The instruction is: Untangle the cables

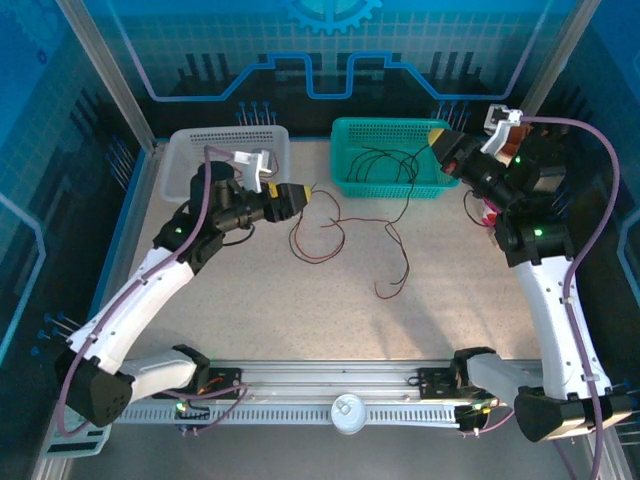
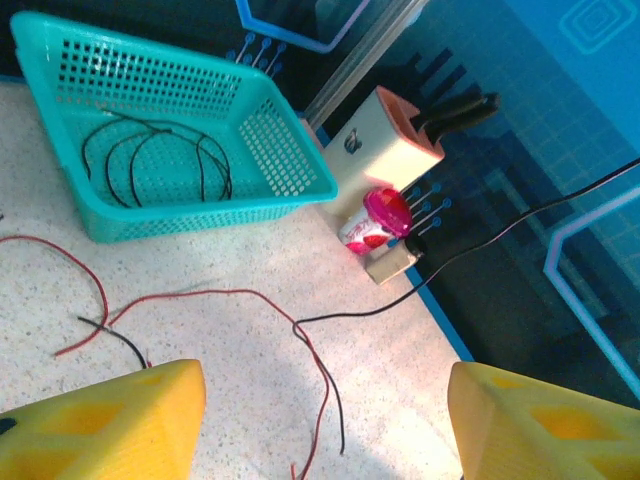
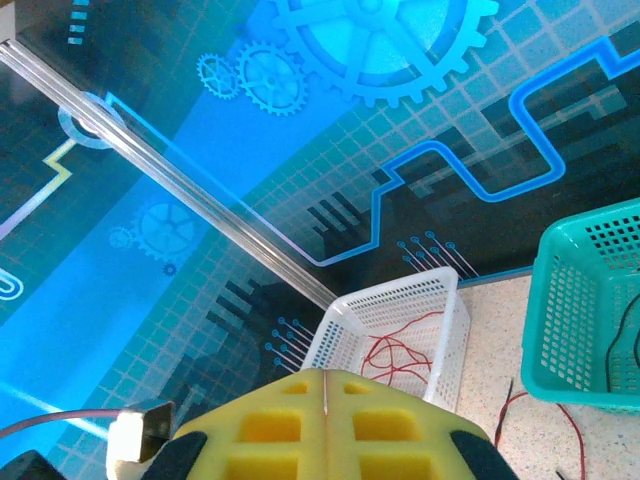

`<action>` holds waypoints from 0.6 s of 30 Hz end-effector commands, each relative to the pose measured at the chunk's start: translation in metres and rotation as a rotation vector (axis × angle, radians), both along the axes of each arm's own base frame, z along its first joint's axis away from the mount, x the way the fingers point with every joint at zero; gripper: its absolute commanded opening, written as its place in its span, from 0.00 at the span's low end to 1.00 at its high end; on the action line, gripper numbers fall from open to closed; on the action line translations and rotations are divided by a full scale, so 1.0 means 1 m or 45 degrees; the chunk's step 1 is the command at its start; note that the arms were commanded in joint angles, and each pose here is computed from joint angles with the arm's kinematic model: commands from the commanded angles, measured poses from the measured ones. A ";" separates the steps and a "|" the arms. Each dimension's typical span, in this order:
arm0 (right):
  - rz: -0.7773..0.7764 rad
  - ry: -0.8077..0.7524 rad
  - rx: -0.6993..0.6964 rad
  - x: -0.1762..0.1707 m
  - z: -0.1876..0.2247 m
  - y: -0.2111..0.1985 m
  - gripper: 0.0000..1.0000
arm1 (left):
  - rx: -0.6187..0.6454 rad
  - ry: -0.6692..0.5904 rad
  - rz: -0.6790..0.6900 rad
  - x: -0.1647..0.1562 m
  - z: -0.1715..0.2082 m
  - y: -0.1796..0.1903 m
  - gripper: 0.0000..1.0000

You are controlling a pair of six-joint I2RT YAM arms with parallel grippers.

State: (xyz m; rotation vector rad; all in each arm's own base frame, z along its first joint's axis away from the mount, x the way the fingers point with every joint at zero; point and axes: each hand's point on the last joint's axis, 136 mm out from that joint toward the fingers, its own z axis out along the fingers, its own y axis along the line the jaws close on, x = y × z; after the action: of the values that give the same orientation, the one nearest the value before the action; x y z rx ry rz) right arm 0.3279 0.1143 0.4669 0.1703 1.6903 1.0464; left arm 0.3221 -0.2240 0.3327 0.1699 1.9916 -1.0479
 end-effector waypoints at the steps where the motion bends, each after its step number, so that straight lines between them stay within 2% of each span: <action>1: 0.031 -0.118 0.025 -0.011 0.034 0.006 0.00 | 0.005 0.039 -0.004 0.006 -0.019 -0.009 0.67; 8: 0.043 -0.139 0.026 -0.015 0.041 0.008 0.00 | -0.039 0.225 0.066 0.022 -0.057 -0.027 0.67; 18: 0.069 -0.170 0.044 -0.021 0.051 0.011 0.00 | -0.207 0.536 0.209 0.053 -0.097 -0.056 0.69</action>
State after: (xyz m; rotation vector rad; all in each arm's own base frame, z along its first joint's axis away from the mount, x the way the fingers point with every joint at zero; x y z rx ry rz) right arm 0.3215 0.1185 0.4909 0.1318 1.6352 1.0643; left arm 0.3620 -0.2703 0.2228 -0.1937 2.2737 -1.1373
